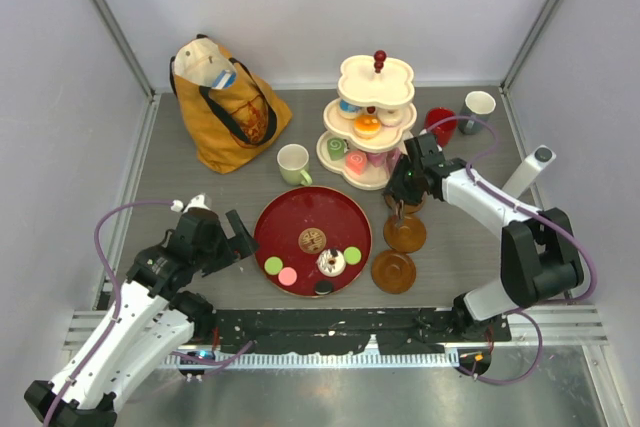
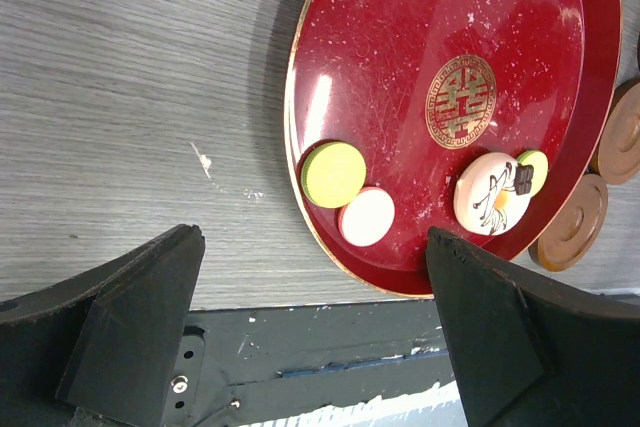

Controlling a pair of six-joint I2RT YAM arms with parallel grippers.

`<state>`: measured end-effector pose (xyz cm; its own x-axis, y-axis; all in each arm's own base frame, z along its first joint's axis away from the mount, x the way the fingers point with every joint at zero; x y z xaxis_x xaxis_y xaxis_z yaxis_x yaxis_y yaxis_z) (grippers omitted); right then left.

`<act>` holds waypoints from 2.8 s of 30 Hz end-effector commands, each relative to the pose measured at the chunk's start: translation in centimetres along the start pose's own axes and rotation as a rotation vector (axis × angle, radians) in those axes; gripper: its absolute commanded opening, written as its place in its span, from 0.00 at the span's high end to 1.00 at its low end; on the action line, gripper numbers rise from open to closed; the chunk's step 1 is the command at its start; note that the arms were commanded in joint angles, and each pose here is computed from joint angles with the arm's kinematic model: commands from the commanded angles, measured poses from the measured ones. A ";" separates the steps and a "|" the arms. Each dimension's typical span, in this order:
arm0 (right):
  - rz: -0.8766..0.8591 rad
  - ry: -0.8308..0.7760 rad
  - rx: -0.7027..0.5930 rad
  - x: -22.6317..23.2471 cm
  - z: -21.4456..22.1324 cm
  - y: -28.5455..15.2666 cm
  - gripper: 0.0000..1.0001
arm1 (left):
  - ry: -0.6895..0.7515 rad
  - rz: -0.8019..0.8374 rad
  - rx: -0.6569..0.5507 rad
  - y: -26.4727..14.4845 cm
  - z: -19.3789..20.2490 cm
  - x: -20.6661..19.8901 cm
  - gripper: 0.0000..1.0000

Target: Serve the afternoon tea

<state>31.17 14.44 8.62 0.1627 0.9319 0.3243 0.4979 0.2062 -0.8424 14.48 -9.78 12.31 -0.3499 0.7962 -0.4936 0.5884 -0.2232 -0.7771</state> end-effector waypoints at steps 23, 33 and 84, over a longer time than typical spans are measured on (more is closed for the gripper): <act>-0.021 -0.023 -0.177 1.5 -4.2 -4.3 0.41 | 0.008 0.034 -0.056 -1.1 -1.5 -1.1 0.00; -0.024 -0.065 -0.160 1.4 -3.9 -4.5 0.41 | 0.009 0.041 -0.060 -1.3 -1.6 -1.4 0.00; -0.319 -0.808 0.233 3.6 17.8 -15.7 0.39 | 0.009 0.036 -0.025 -0.6 -1.2 -1.6 0.00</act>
<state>11.52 20.09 16.50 -0.5933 0.7696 0.2360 0.3195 0.4942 -0.8085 14.79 -9.88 12.54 -0.3521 0.8012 -0.4838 0.5825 -0.2170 -0.7834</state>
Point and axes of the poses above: each gripper's point midway between its finger pads, its own y axis out along the fingers, its own x axis along the line the jaws close on, z = x × y, the point moved 1 cm from there along -y, back along the fingers, and after that the axes turned 8 degrees about -y, right-handed, at the moved point
